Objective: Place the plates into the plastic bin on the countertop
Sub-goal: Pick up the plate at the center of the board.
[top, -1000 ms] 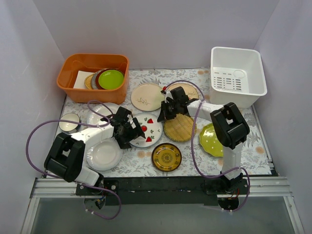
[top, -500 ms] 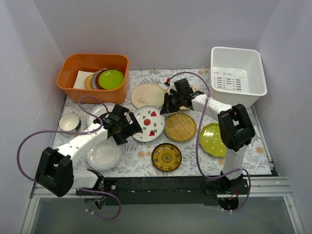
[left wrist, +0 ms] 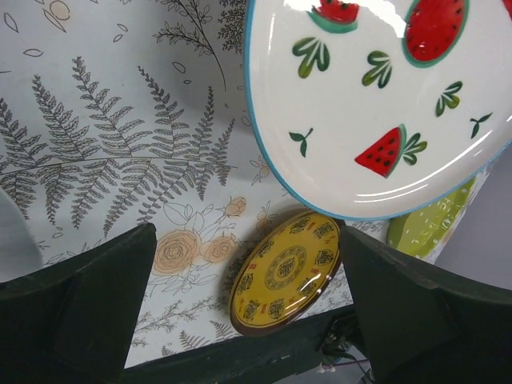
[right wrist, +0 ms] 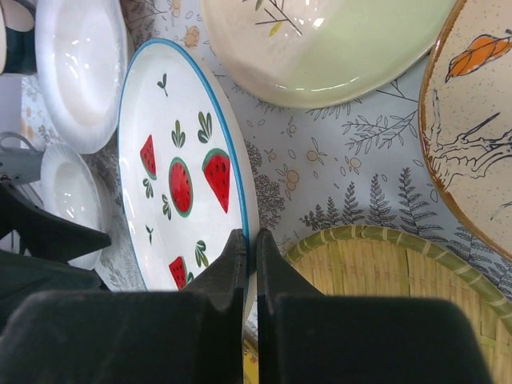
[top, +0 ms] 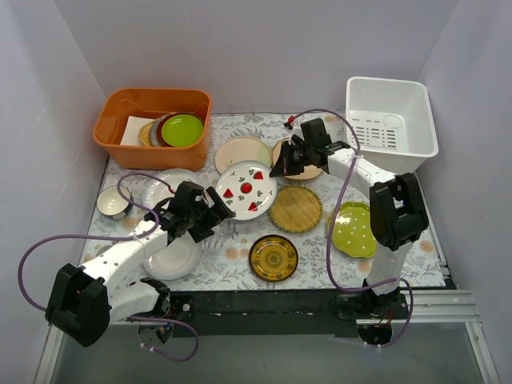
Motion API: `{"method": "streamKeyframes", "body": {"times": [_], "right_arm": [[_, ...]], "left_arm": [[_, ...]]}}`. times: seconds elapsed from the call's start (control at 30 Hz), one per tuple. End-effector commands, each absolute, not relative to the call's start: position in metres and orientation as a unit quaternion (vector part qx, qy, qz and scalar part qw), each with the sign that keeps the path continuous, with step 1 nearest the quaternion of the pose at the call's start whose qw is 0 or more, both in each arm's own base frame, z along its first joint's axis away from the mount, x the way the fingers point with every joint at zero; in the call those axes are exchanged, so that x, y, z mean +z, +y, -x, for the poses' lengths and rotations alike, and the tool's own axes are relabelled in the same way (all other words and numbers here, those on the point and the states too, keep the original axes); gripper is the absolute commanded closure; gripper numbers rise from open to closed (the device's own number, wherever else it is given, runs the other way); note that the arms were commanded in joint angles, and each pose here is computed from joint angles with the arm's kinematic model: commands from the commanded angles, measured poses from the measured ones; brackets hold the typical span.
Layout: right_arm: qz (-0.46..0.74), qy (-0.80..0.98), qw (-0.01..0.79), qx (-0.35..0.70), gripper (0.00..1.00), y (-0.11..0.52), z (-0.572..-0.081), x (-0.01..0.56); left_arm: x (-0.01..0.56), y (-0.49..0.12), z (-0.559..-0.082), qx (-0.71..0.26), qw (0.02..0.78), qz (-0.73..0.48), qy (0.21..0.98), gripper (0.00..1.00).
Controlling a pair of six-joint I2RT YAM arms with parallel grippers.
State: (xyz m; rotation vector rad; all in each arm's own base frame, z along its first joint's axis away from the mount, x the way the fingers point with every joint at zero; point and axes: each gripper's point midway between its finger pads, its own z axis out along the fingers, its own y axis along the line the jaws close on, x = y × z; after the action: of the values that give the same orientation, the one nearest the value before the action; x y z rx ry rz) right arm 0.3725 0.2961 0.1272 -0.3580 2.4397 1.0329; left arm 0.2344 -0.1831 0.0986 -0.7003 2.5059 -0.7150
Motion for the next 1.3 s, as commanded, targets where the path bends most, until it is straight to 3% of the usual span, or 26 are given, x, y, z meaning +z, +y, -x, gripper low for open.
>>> {"method": "streamKeyframes", "body": {"times": [0.0,0.3,0.53,0.63,0.77,0.8,0.87,1.13,1.27], "right_arm": [[0.152,0.827,0.264,0.473,0.99,0.312,-0.358,0.202],[0.161,0.804,0.244,0.518,0.99,0.310,-0.328,0.209],[0.167,0.787,0.236,0.545,0.99,0.308,-0.308,0.213],[0.168,0.784,0.233,0.550,0.99,0.307,-0.303,0.214],[0.164,0.780,0.229,0.560,0.99,0.307,-0.297,0.214],[0.164,0.779,0.227,0.561,0.99,0.307,-0.296,0.214],[0.162,0.780,0.224,0.562,0.99,0.306,-0.295,0.211],[0.166,0.778,0.214,0.567,0.97,0.304,-0.285,0.204],[0.164,0.772,0.208,0.578,0.77,0.303,-0.278,0.200]], "left_arm": [[0.119,-0.198,-0.245,-0.326,0.252,0.257,0.874,0.02],[0.126,-0.204,-0.252,-0.360,0.277,0.248,0.855,0.02],[0.126,-0.207,-0.248,-0.389,0.282,0.250,0.840,0.14],[0.130,-0.208,-0.246,-0.402,0.289,0.244,0.834,0.32],[0.136,-0.215,-0.243,-0.426,0.289,0.224,0.828,0.69],[0.137,-0.216,-0.242,-0.429,0.289,0.222,0.827,0.88],[0.137,-0.217,-0.242,-0.429,0.288,0.218,0.828,1.00],[0.145,-0.221,-0.237,-0.441,0.293,0.204,0.823,1.00],[0.155,-0.218,-0.237,-0.445,0.304,0.207,0.817,1.00]]}}
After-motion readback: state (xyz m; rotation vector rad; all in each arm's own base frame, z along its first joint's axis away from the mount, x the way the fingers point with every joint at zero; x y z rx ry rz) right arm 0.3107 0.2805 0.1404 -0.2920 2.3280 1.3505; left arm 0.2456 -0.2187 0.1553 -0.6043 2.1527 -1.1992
